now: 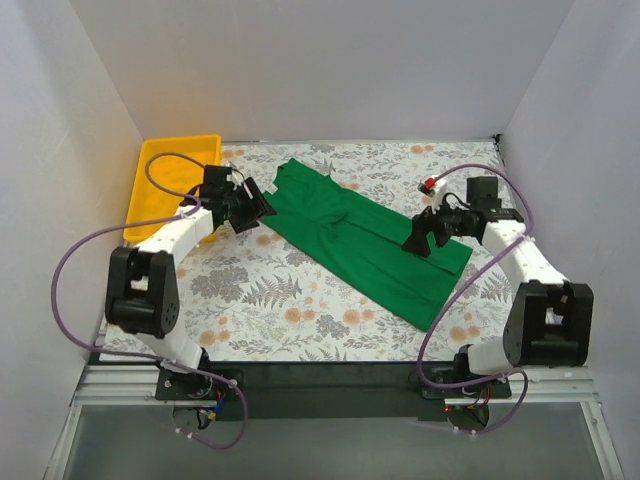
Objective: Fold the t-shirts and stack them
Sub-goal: Fold the tshirt
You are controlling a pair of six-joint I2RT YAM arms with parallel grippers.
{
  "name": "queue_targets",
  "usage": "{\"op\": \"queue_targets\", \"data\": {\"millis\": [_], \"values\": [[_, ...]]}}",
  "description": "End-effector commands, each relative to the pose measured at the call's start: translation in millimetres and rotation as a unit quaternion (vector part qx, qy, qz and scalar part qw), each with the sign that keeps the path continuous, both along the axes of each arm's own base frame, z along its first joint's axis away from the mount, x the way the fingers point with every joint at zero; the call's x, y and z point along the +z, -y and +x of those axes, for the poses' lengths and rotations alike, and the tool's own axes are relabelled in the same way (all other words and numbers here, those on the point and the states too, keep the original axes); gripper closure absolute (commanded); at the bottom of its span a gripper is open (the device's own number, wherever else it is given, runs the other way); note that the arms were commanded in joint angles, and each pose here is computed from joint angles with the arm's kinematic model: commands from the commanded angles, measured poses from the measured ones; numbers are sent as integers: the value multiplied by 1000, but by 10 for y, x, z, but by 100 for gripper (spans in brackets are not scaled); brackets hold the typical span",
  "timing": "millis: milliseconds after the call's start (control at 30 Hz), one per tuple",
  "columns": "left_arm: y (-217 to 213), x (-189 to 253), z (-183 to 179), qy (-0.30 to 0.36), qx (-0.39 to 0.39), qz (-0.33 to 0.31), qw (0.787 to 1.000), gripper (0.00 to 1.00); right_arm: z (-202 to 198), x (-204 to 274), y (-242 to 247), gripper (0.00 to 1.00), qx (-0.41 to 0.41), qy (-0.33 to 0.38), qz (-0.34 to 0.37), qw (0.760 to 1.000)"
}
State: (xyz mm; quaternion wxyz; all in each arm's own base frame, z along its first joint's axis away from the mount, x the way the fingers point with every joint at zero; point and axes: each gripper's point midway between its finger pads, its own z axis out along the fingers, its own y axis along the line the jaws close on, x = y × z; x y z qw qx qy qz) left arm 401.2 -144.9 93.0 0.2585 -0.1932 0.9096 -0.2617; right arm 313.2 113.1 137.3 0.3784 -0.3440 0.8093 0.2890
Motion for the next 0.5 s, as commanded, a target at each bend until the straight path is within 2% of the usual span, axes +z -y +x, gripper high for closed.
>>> {"op": "queue_targets", "data": {"millis": [0, 33, 67, 100, 133, 200, 233, 267, 367, 467], "values": [[-82, 908, -78, 140, -32, 37, 989, 37, 387, 12, 41, 7, 30, 21, -61, 997], [-107, 1252, -167, 188, -30, 34, 981, 36, 507, -188, 54, 7, 29, -12, -66, 997], [-128, 1371, -232, 206, -28, 33, 978, 34, 595, -207, 61, 7, 29, -26, -69, 997], [-150, 1445, -303, 220, -26, 32, 975, 31, 823, -78, 65, 8, 25, -10, -72, 997], [-160, 1616, -483, 247, -26, 21, 968, 28, 928, -256, 55, 9, 21, -41, -67, 997], [-181, 1663, -664, 255, -21, 7, 967, 27, 1150, -240, 63, 10, 11, -41, -67, 997], [-181, 1546, -778, 243, -24, 1, 970, 26, 1192, -405, 70, 11, 3, -67, -68, 995], [-198, 1641, -907, 257, -18, -9, 966, 25, 1230, -460, 94, 11, -1, -72, -75, 995], [-185, 1473, -1165, 240, -21, -28, 970, 25, 1241, -626, 123, 13, -2, -90, -82, 993], [-137, 1219, -1320, 207, -24, -52, 977, 25, 1189, -770, 138, 15, 0, -106, -87, 990]]}}
